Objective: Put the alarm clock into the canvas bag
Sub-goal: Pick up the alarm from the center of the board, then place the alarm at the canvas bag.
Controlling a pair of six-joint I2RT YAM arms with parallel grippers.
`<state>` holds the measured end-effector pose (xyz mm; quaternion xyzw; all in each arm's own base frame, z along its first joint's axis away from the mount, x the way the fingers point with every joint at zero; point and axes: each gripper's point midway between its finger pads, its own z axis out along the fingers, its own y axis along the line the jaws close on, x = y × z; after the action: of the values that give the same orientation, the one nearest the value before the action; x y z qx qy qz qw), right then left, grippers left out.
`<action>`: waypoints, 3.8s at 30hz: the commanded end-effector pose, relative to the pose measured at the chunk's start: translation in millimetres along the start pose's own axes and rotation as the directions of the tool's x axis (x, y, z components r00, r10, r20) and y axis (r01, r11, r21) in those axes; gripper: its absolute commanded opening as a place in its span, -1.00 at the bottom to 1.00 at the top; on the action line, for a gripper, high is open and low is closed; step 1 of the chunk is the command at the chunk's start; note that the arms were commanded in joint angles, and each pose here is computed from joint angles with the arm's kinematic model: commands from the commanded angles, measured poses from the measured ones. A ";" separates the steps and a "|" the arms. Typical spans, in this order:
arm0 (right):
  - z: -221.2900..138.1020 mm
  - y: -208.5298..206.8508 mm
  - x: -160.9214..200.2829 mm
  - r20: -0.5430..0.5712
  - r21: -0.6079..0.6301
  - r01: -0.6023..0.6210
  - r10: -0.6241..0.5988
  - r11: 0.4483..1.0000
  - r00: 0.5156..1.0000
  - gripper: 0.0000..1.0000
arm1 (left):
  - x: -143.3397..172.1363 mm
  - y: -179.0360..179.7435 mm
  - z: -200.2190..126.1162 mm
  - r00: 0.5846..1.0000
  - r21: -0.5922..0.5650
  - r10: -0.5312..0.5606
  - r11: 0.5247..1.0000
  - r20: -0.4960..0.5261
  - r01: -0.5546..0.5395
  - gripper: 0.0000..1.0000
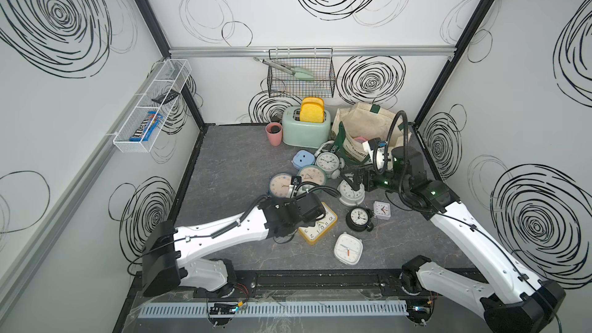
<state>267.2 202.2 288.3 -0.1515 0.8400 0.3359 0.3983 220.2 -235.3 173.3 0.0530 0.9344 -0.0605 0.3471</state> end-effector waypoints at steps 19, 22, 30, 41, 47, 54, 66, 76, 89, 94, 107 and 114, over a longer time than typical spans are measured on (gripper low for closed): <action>43.6 77.9 9.1 -0.217 -0.167 0.114 -0.149 0.979 0.965 0.95 | -111.1 -43.7 -74.4 0.561 0.215 0.204 0.778 0.802 -0.590 0.92; 49.2 79.7 11.4 -0.227 -0.174 0.107 -0.146 0.979 0.963 1.00 | -108.0 -40.2 -70.3 0.558 0.197 0.219 0.783 0.801 -0.590 0.92; 60.2 86.4 17.8 -0.254 -0.194 0.095 -0.144 0.976 0.957 0.64 | -109.1 -33.8 -69.8 0.553 0.170 0.224 0.803 0.802 -0.571 0.92; 64.1 87.3 28.2 -0.278 -0.191 0.090 -0.142 0.977 0.950 0.06 | -110.1 -30.2 -66.1 0.561 0.151 0.236 0.817 0.793 -0.556 0.92; 64.7 85.8 29.6 -0.279 -0.189 0.091 -0.143 0.978 0.950 -0.35 | -111.2 -28.8 -64.4 0.568 0.146 0.236 0.826 0.788 -0.545 0.92; 70.3 55.4 17.7 -0.238 -0.086 0.156 -0.172 0.984 0.956 -0.79 | -105.5 -36.9 -73.7 0.572 0.206 0.206 0.794 0.794 -0.571 0.92; 57.8 -8.8 -18.6 -0.134 0.033 0.131 -0.125 0.991 0.983 -0.99 | -103.1 -41.3 -100.1 0.564 0.293 0.123 0.752 0.817 -0.590 0.92; 18.6 -33.1 -104.0 0.104 0.188 0.066 -0.086 0.980 0.991 -0.97 | -112.2 -27.6 -109.9 0.554 0.274 0.091 0.796 0.827 -0.540 0.92; 2.1 -208.3 -146.6 0.159 0.592 -0.148 0.064 0.792 0.985 -0.95 | -107.6 -32.8 -111.2 0.615 0.375 0.026 0.772 0.788 -0.513 0.92; 12.4 -250.6 -131.9 0.052 0.703 -0.107 0.099 0.703 0.994 -0.96 | -109.4 -27.0 -112.9 0.607 0.353 0.032 0.789 0.794 -0.504 0.92; -13.9 -275.6 -68.7 -0.146 0.906 0.059 0.178 0.419 0.973 -1.00 | -111.2 -27.0 -117.8 0.605 0.366 0.014 0.785 0.796 -0.499 0.92; -10.0 -279.2 -35.3 -0.117 0.929 -0.007 0.311 0.369 0.943 -0.98 | -113.1 -23.8 -124.1 0.596 0.371 -0.006 0.788 0.803 -0.492 0.92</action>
<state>449.9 2.9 201.4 0.0879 0.9406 -0.1487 0.2924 224.6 -251.8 319.0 0.2721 0.6388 -0.2822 0.6620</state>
